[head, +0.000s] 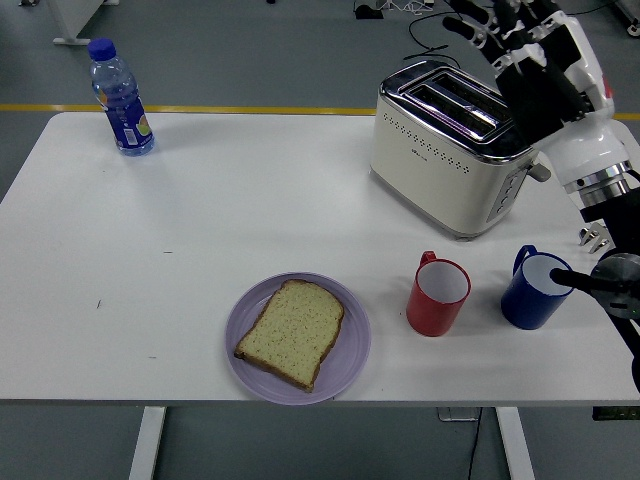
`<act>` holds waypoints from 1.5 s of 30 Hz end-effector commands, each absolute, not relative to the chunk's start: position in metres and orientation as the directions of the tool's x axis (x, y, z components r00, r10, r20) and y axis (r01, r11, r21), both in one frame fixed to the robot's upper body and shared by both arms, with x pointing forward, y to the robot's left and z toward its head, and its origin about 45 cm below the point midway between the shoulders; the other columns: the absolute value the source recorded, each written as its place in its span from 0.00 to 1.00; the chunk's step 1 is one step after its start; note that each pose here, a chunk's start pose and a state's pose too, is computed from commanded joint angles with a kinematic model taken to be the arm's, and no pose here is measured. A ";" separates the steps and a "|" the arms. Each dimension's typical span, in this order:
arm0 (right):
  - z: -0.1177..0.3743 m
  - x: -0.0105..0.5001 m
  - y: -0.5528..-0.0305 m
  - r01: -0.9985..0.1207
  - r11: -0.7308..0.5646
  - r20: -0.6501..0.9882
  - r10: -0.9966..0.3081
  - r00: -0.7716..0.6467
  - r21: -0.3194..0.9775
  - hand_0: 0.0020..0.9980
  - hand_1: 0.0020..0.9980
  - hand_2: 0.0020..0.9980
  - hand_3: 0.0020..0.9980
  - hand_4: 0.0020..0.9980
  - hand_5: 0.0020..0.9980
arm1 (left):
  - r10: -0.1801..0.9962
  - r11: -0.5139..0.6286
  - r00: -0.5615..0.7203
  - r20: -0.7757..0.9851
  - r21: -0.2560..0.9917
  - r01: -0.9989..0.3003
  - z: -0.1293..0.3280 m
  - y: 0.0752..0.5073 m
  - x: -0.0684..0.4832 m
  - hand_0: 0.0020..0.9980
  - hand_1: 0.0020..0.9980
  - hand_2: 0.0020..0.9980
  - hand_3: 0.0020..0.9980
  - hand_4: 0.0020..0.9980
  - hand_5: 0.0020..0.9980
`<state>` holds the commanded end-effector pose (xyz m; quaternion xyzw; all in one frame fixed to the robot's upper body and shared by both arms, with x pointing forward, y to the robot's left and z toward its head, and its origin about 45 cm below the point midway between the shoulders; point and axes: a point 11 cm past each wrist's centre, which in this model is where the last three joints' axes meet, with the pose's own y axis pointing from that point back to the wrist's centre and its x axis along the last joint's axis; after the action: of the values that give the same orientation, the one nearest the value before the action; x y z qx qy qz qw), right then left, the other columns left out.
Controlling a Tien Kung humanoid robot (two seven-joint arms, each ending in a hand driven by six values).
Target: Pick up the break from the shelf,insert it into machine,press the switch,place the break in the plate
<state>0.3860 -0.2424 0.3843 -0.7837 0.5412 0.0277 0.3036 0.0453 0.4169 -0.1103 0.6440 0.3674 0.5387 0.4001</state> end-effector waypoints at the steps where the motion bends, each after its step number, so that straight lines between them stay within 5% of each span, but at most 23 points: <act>1: 0.383 0.388 -0.251 -0.877 -0.202 -0.409 -0.823 0.393 -0.435 0.80 0.73 0.75 0.72 0.56 0.22 | 0.905 -0.410 0.148 0.400 0.911 0.042 -0.110 0.417 0.046 0.65 0.57 0.60 0.60 0.31 0.98; 17: 0.313 0.388 -0.402 -0.950 0.236 -0.613 -0.788 -0.063 -0.205 0.81 0.74 0.75 0.71 0.55 0.23 | 0.907 -0.405 0.137 0.398 0.913 0.034 -0.111 0.415 0.049 0.65 0.57 0.60 0.60 0.31 0.97; 45: 0.233 0.366 -0.454 -0.943 0.318 -0.668 -0.682 -0.297 0.095 0.75 0.69 0.72 0.65 0.51 0.28 | 0.910 -0.400 0.133 0.393 0.916 0.035 -0.111 0.413 0.049 0.65 0.57 0.60 0.60 0.30 0.98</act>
<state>0.3657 -0.4537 0.2325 -0.5299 0.7670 0.2454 0.2659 0.0487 0.4126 -0.1113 0.6362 0.3714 0.5435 0.4025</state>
